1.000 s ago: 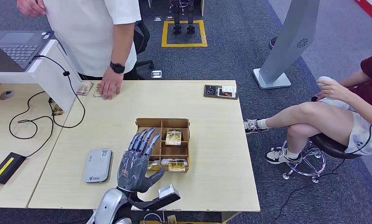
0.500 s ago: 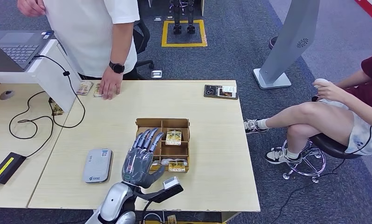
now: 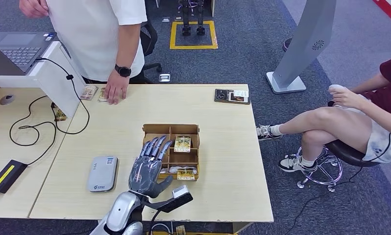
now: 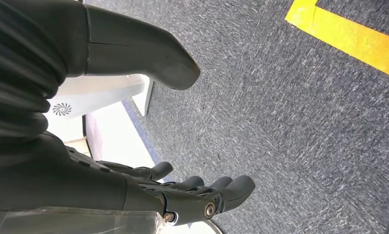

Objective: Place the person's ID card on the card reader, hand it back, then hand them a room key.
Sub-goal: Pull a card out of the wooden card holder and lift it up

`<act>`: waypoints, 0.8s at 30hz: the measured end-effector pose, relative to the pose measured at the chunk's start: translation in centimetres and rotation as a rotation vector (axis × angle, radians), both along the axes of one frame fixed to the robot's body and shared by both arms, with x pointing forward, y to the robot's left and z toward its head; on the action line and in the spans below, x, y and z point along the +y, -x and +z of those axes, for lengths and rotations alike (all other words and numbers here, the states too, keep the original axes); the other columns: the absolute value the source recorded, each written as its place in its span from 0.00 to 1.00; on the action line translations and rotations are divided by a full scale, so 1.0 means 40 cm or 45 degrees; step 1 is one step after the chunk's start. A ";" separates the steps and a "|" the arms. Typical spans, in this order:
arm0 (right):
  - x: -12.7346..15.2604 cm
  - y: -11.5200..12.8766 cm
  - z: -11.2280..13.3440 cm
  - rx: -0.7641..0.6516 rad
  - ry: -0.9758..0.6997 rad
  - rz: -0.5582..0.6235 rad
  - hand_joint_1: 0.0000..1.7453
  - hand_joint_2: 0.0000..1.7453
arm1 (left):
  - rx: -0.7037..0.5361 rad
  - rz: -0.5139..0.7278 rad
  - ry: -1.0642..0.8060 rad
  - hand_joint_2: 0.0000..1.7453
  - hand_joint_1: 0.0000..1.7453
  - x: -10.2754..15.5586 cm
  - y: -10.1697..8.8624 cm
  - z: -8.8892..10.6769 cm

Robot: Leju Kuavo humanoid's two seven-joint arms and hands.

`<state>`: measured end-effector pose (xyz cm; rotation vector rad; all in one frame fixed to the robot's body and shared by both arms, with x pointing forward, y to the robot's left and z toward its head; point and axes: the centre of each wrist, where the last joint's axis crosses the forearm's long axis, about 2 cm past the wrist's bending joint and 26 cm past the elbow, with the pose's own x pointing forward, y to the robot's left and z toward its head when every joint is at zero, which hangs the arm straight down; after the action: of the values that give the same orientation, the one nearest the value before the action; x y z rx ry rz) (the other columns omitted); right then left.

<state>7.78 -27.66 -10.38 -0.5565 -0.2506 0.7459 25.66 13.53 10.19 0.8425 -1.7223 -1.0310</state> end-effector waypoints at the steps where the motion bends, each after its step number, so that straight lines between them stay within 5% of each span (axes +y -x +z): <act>1: 0.000 0.000 0.000 0.000 0.000 0.000 0.00 1.00 | -0.004 0.002 0.000 1.00 0.00 0.000 0.000 0.000; 2: 0.000 0.000 0.000 0.000 0.000 0.000 0.00 1.00 | -0.006 0.005 0.001 1.00 0.03 0.000 0.000 0.000; 6: 0.000 0.000 0.000 -0.001 0.001 0.000 0.00 1.00 | -0.004 0.015 0.004 1.00 0.98 0.000 0.000 0.000; 24: 0.001 -0.002 0.000 -0.004 0.005 0.018 0.00 1.00 | -0.019 0.034 -0.113 1.00 1.00 0.011 0.010 -0.025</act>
<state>7.86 -27.63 -10.37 -0.5600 -0.2560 0.7595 25.27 13.96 9.18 0.9295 -1.6836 -1.0926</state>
